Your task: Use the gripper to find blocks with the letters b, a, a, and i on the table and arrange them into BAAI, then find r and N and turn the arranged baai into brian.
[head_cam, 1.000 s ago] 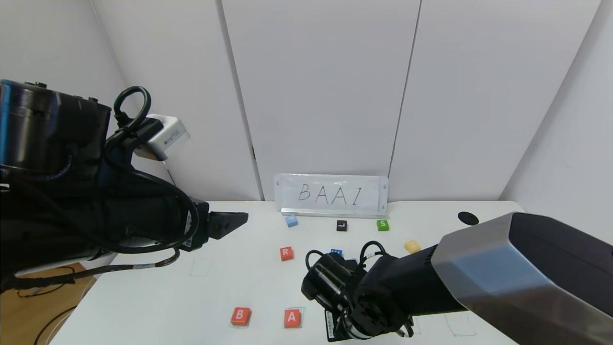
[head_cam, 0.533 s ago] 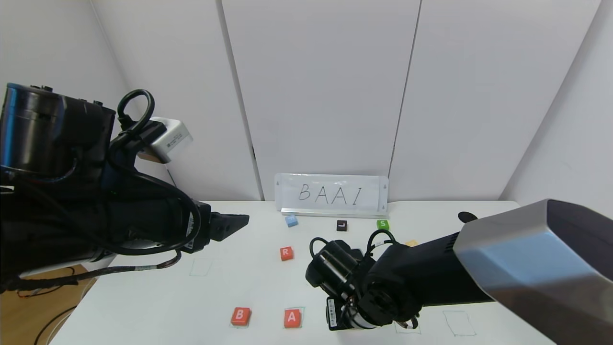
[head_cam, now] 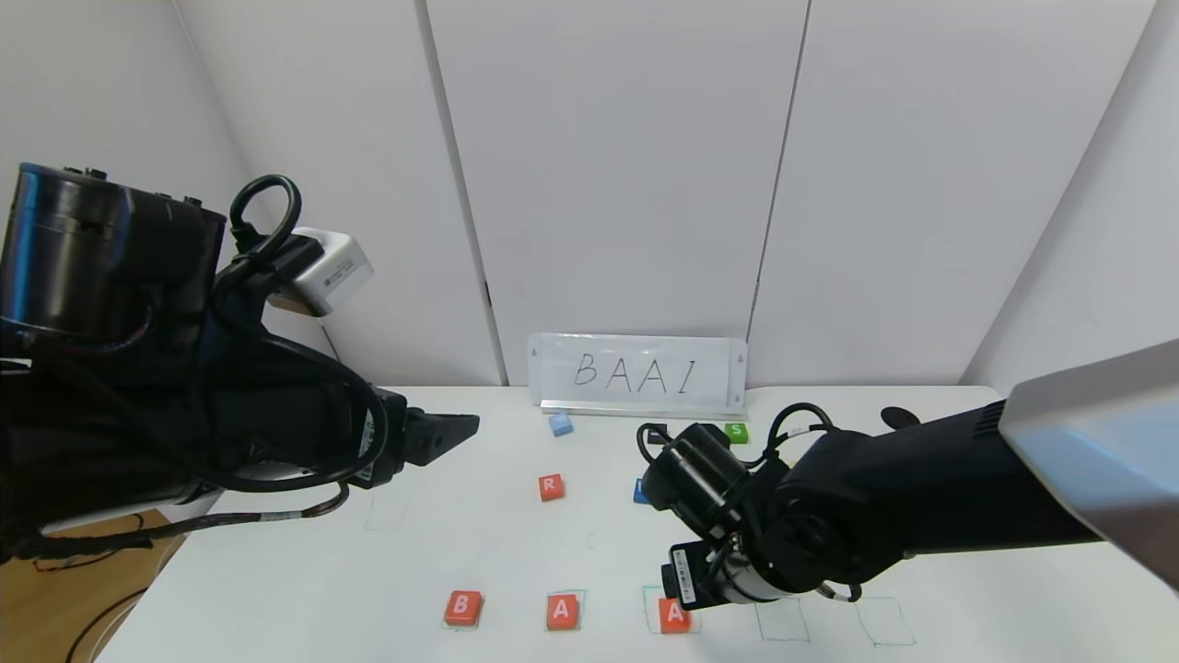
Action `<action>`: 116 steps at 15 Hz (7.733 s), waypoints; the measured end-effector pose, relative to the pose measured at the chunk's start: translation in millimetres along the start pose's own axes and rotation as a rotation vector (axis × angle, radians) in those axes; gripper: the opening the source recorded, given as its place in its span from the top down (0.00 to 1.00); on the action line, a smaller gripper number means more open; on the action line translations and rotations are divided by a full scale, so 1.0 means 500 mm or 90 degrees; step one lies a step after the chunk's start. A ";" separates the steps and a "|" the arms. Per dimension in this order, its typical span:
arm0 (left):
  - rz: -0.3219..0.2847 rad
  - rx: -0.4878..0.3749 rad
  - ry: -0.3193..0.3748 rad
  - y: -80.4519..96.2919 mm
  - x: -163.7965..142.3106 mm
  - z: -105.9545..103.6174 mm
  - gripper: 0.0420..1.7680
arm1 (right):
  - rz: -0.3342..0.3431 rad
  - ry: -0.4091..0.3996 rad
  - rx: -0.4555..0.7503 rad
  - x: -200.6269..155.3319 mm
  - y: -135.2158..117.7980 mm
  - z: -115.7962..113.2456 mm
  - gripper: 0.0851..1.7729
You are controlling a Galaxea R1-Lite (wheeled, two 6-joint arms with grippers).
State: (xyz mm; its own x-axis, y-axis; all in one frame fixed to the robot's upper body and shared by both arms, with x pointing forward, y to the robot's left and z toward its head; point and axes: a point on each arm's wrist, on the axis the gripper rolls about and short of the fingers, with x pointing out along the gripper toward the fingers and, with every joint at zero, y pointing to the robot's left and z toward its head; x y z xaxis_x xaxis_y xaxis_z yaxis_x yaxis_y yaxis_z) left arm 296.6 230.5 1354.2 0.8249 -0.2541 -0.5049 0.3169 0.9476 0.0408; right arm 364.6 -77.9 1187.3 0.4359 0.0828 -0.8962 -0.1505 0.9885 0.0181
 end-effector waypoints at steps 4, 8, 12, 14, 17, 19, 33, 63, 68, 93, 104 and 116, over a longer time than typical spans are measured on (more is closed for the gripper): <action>0.000 0.001 0.003 0.000 0.001 -0.002 0.03 | 0.016 0.028 -0.053 -0.009 -0.077 0.014 0.08; 0.000 0.004 0.003 0.000 0.001 -0.003 0.03 | 0.030 0.042 -0.098 -0.005 -0.135 0.026 0.06; 0.000 0.008 0.004 0.000 0.001 -0.003 0.03 | 0.026 0.022 -0.129 0.022 -0.169 0.045 0.05; 0.001 0.009 0.004 0.000 0.001 -0.003 0.03 | 0.021 0.022 -0.125 0.044 -0.178 0.048 0.05; 0.000 0.020 0.008 0.000 0.002 -0.006 0.03 | 0.008 0.040 -0.126 0.077 -0.201 0.051 0.05; 0.000 0.024 0.011 0.000 0.004 -0.009 0.03 | 0.003 0.048 -0.132 0.090 -0.211 0.052 0.04; -0.006 0.032 0.014 -0.006 0.003 -0.014 0.03 | 0.034 0.062 -0.185 0.113 -0.228 0.050 0.04; -0.030 0.050 0.026 -0.015 0.008 -0.022 0.03 | 0.168 0.009 -0.552 0.064 -0.240 0.014 0.74; -0.030 0.049 0.022 -0.014 0.004 -0.021 0.03 | 0.191 0.009 -0.706 0.070 -0.252 -0.005 0.74; -0.036 0.079 0.051 -0.023 0.025 -0.036 0.03 | 0.241 0.027 -0.820 0.108 -0.224 -0.021 0.63; -0.044 0.084 0.038 -0.030 0.008 -0.036 0.03 | 0.234 0.026 -0.778 -0.003 -0.235 -0.017 0.19; 0.085 -0.013 -0.024 0.078 -0.073 -0.070 0.03 | 0.009 -0.152 -0.108 -0.266 -0.269 -0.031 0.07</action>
State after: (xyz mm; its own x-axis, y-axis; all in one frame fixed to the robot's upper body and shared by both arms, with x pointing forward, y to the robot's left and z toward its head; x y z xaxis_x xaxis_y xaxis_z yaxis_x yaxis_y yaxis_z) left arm 262.6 283.6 1344.3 0.8765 -0.1326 -0.4629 0.1939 0.9771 0.0872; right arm 313.4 -223.8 1297.1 0.6257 0.1438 -0.7667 -0.2961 0.9531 -0.0629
